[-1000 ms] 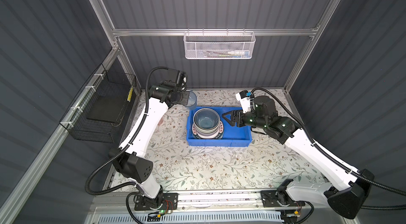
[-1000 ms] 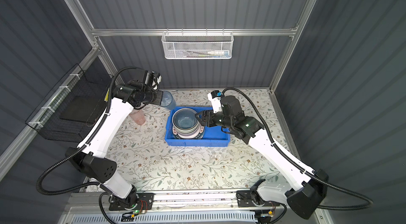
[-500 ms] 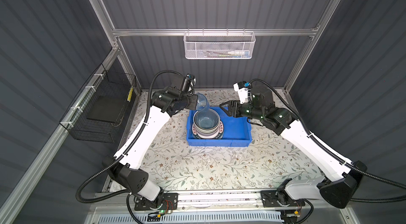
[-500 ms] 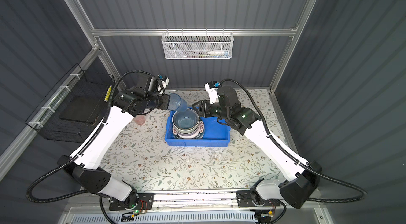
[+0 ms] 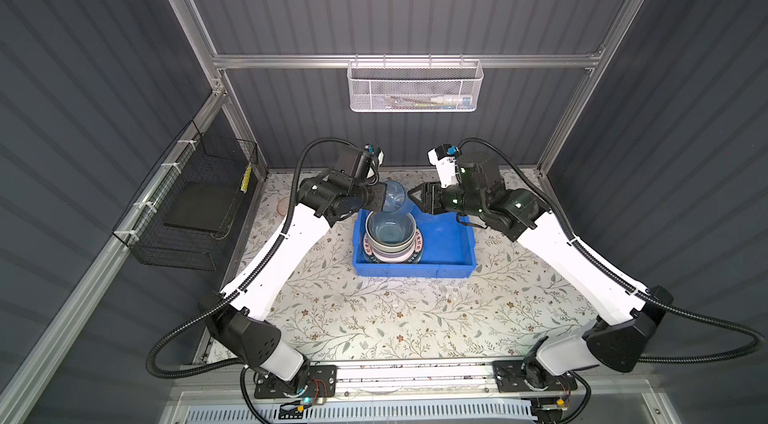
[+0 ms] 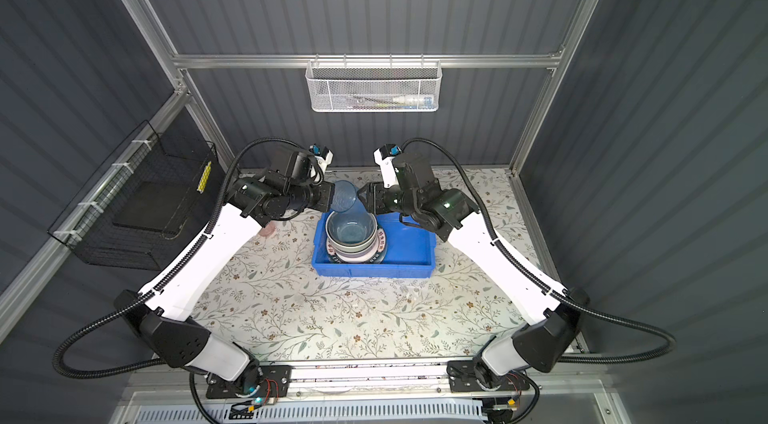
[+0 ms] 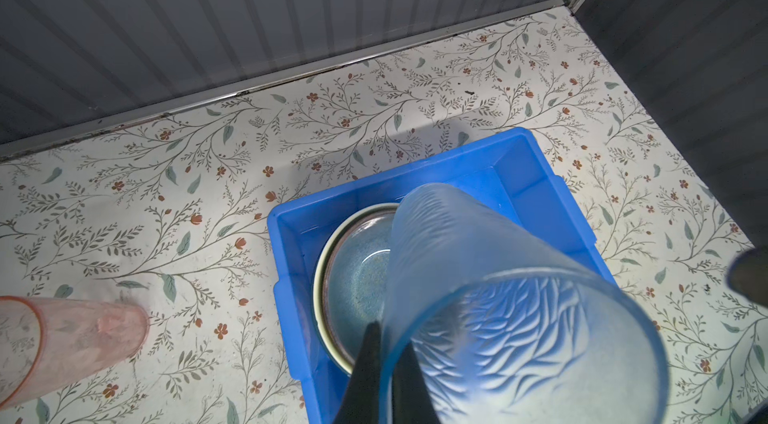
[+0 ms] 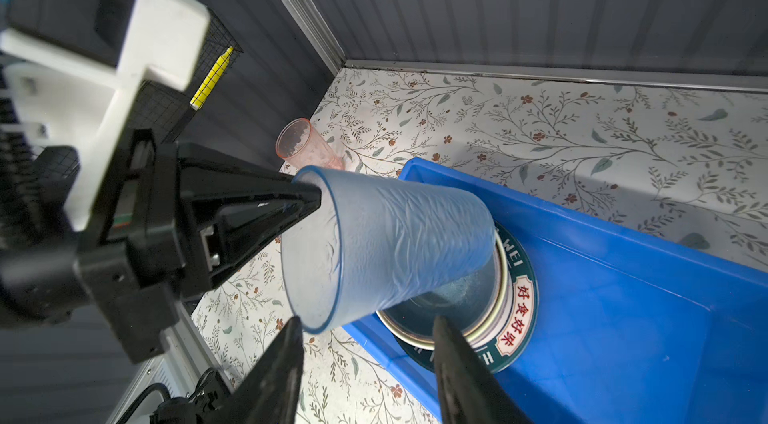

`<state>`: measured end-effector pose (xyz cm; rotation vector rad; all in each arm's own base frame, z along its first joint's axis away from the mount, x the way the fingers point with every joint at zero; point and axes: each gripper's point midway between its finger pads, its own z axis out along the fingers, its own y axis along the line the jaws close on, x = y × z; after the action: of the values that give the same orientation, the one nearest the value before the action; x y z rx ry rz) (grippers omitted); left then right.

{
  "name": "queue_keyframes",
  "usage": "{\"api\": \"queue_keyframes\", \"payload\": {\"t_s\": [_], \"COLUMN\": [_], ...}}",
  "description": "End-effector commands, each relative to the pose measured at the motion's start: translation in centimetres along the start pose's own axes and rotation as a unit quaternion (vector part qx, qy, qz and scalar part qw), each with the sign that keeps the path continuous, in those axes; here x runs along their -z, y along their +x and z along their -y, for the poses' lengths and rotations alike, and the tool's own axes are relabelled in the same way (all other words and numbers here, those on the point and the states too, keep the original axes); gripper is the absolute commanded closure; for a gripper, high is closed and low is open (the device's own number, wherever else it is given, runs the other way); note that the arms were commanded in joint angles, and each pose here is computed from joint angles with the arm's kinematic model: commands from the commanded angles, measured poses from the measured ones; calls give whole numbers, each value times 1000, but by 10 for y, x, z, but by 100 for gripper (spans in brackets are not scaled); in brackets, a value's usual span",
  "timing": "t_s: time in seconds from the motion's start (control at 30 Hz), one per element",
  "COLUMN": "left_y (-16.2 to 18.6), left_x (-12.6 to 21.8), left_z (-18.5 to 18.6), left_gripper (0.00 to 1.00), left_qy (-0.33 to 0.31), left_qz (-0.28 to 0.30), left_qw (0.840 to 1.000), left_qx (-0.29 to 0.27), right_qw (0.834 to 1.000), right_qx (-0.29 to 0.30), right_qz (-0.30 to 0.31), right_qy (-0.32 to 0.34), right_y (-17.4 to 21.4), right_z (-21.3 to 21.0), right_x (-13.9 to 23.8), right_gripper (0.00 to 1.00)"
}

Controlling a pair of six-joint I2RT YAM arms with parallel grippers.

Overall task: Place the mixed dishes into the plastic bin
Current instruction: 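Move the open right gripper to the light blue cup held by the left, then close the right gripper on the light blue cup while the left holds it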

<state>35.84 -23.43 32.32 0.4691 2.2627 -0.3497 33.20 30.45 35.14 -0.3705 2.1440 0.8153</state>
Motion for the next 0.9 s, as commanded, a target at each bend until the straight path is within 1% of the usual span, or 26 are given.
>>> {"api": "queue_keyframes", "payload": {"t_s": [0.0,0.17,0.43,0.57,0.73,0.87], "left_y": [-10,-10,-7,-8,-14,-19], "left_x": [-1,-5,-15,-17,-12,-8], "left_z": [8,7,5,3,0,0], "left_gripper": [100,100,100,98,98,97], "left_qy": [13,7,-5,-10,-22,-22], "left_qz": [15,12,-7,-7,-3,3], "left_qw": [1000,1000,1000,1000,999,999], "left_qx": [4,0,-13,-18,-30,-35], "right_qw": [1000,999,995,992,985,983], "right_qx": [11,15,43,57,73,75], "right_qz": [-14,-24,-41,-54,-69,-76], "right_qy": [8,22,75,101,142,147], "right_y": [0,-2,1,2,3,4], "right_z": [0,2,17,22,31,32], "right_x": [-7,-19,-39,-46,-51,-54], "right_gripper": [49,51,53,55,56,58]}}
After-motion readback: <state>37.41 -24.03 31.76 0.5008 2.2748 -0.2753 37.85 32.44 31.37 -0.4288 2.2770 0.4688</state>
